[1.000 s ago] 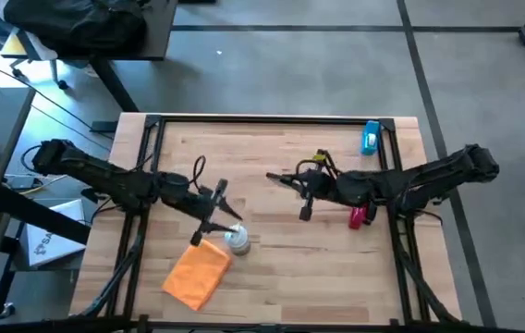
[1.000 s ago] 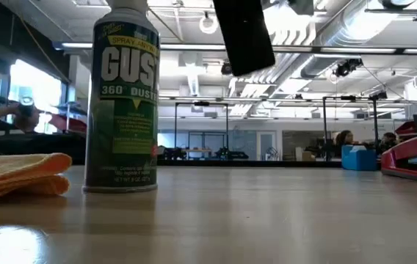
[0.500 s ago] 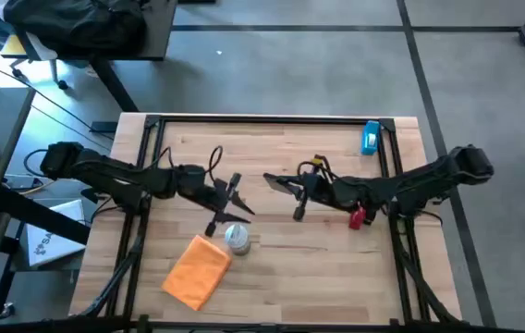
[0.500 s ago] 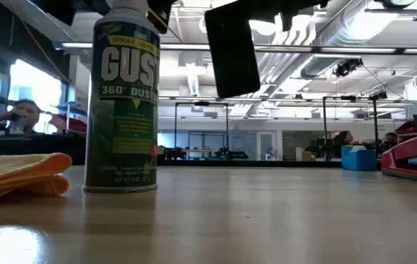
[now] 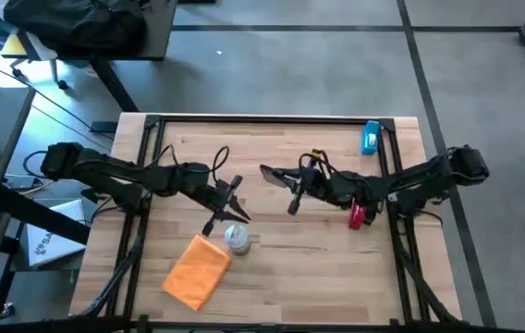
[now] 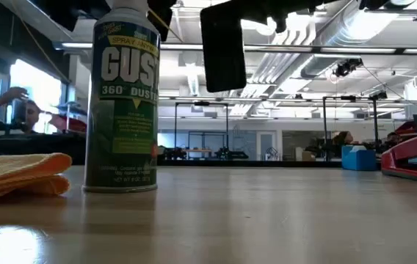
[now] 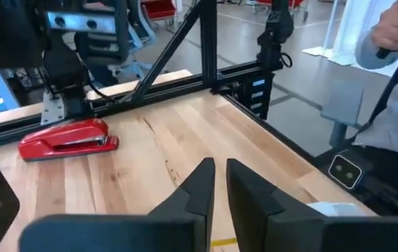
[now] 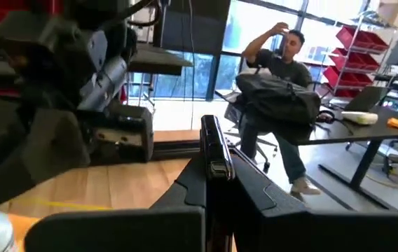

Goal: Apply microfiber cloth
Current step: Spray the cellphone using the spray bottle

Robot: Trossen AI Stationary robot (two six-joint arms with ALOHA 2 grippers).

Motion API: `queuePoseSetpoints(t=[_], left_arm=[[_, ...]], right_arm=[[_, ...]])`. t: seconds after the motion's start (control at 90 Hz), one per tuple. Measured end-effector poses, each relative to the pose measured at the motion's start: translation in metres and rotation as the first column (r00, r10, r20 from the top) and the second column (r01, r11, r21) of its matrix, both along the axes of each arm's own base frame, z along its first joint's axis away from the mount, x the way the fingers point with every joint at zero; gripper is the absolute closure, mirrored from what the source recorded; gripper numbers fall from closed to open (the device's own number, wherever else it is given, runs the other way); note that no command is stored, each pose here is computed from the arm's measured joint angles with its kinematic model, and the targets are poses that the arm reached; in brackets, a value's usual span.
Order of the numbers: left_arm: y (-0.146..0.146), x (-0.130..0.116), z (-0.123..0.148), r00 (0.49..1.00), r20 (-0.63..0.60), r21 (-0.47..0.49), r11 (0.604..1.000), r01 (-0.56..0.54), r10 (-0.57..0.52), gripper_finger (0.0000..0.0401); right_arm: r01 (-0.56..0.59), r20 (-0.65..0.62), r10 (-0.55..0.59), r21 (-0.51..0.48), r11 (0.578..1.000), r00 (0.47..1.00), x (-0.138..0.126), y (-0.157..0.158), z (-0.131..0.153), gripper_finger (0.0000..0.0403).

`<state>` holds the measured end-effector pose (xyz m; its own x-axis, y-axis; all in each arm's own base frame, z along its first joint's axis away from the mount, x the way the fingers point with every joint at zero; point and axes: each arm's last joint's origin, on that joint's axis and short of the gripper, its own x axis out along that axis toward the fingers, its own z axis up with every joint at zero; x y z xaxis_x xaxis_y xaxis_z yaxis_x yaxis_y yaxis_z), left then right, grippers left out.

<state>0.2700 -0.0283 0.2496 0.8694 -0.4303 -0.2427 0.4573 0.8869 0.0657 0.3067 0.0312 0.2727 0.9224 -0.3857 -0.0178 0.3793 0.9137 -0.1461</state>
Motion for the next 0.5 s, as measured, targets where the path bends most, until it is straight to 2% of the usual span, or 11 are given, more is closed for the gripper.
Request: queuePoseSetpoints(t=[0.133, 0.256, 0.5], left_arm=[[-0.0002, -0.0004, -0.0011, 1.0, -0.012, 0.0, 1.0, 0.007, -0.007, 0.0382], [-0.0013, -0.0011, -0.0017, 0.998, -0.016, -0.008, 0.998, 0.06, -0.06, 0.0382], [-0.0012, -0.0014, -0.0027, 0.998, -0.028, -0.007, 0.998, 0.057, -0.057, 0.0382]], right_arm=[[0.0, -0.001, 0.0, 0.0, 1.0, 1.0, 0.0, 0.0, 0.0, 0.0402], [-0.007, -0.001, 0.007, 0.004, 1.0, 1.0, 0.0001, 0.0002, -0.0002, 0.0402], [-0.007, 0.0, 0.007, 0.004, 1.0, 1.0, 0.0001, 0.0002, -0.0001, 0.0402]])
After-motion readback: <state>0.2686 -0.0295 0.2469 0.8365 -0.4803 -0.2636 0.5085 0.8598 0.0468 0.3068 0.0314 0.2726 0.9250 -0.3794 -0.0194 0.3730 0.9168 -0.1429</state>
